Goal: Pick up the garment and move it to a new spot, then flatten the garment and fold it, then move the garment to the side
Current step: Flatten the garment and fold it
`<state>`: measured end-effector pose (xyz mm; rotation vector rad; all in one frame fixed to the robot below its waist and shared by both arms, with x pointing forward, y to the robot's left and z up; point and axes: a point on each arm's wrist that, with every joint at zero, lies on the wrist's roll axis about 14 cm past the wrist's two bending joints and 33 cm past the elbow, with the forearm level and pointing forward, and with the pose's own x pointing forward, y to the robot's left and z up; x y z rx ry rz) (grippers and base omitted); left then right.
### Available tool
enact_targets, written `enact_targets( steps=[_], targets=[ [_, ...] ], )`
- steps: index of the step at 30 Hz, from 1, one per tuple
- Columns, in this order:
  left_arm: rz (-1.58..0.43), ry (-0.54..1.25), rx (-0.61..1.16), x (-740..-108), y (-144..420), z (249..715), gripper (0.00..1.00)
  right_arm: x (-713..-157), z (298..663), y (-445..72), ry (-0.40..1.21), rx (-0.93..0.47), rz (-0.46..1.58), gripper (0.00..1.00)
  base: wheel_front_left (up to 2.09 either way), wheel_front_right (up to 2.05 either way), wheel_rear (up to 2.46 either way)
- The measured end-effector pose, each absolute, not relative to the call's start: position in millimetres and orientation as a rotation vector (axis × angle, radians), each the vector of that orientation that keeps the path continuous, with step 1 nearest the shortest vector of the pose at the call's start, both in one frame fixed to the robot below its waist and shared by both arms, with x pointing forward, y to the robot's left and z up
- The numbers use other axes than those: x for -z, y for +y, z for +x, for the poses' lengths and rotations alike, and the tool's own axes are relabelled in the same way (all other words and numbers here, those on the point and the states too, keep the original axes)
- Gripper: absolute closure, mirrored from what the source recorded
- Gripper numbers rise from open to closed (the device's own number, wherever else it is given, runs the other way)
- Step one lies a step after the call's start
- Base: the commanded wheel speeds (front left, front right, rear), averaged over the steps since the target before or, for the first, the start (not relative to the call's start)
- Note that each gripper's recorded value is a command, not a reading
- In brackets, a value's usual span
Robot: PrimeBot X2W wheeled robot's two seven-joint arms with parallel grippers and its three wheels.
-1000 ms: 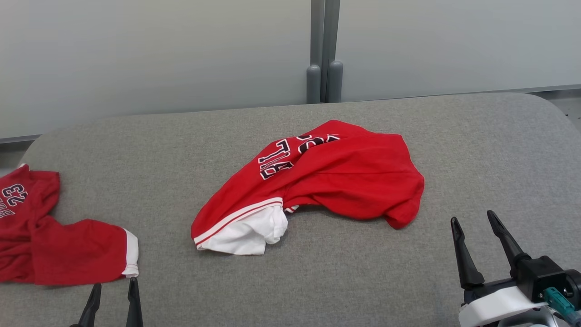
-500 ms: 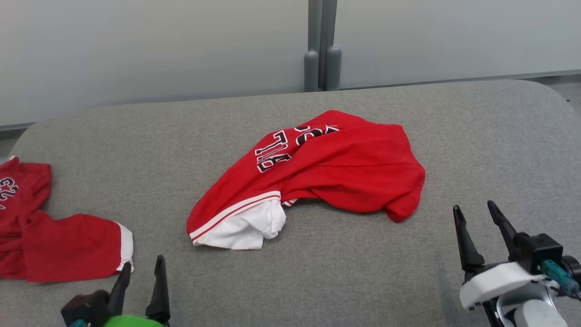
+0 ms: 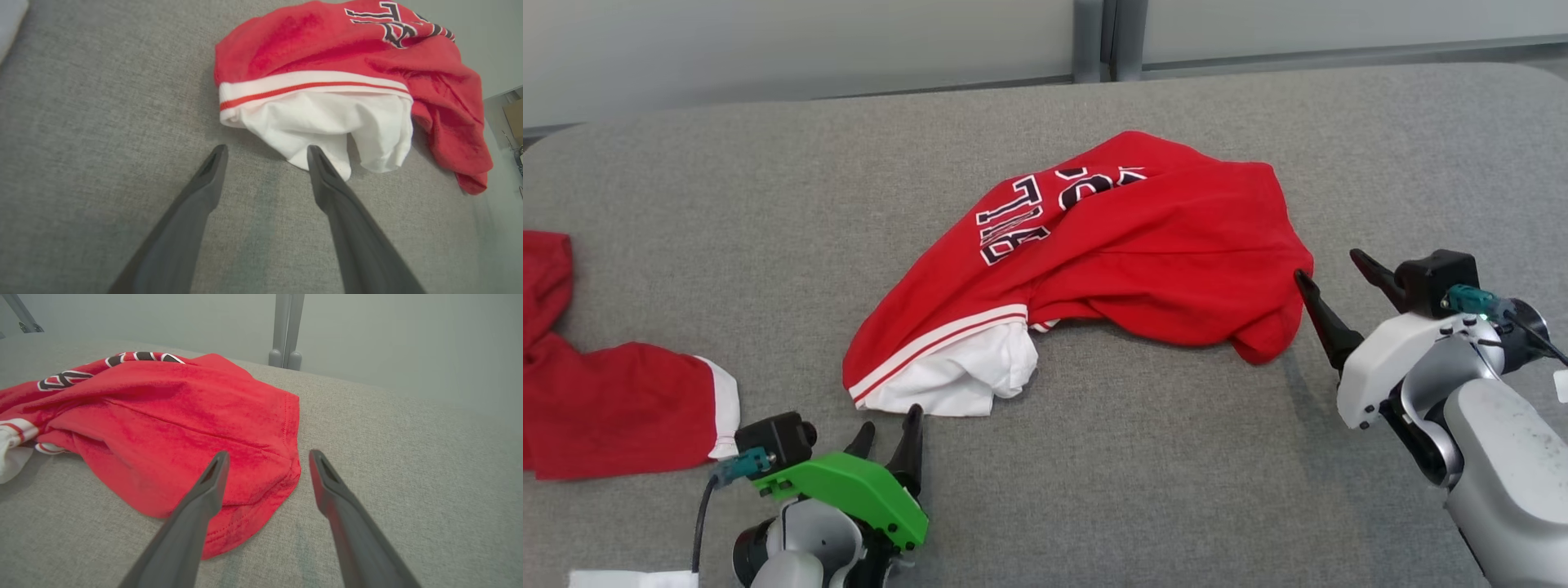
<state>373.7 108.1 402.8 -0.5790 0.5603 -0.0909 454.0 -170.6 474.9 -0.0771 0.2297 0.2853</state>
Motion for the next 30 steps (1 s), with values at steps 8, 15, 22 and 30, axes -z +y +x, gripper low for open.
enact_targets(
  steps=[8, 15, 22, 30],
  targets=[
    [-0.576, 0.632, 0.114, -381, 90, 388, 0.0, -439, 467, -172, 0.359, -0.322, -0.09, 0.0, 0.0, 0.0, 0.0],
    [-0.609, 0.648, 0.138, -378, 76, 392, 0.0, -422, 475, -180, 0.401, -0.306, -0.1, 0.0, 0.0, 0.0, 0.0],
    [-0.595, 0.67, 0.182, -373, 62, 393, 0.0, -420, 491, -184, 0.388, -0.272, -0.05, 0.0, 0.0, 0.0, 0.0],
    [-0.581, 0.676, 0.197, -368, 58, 404, 0.5, -402, 505, -179, 0.432, -0.269, -0.025, 0.0, 0.0, 0.0, 0.0]
  ],
)
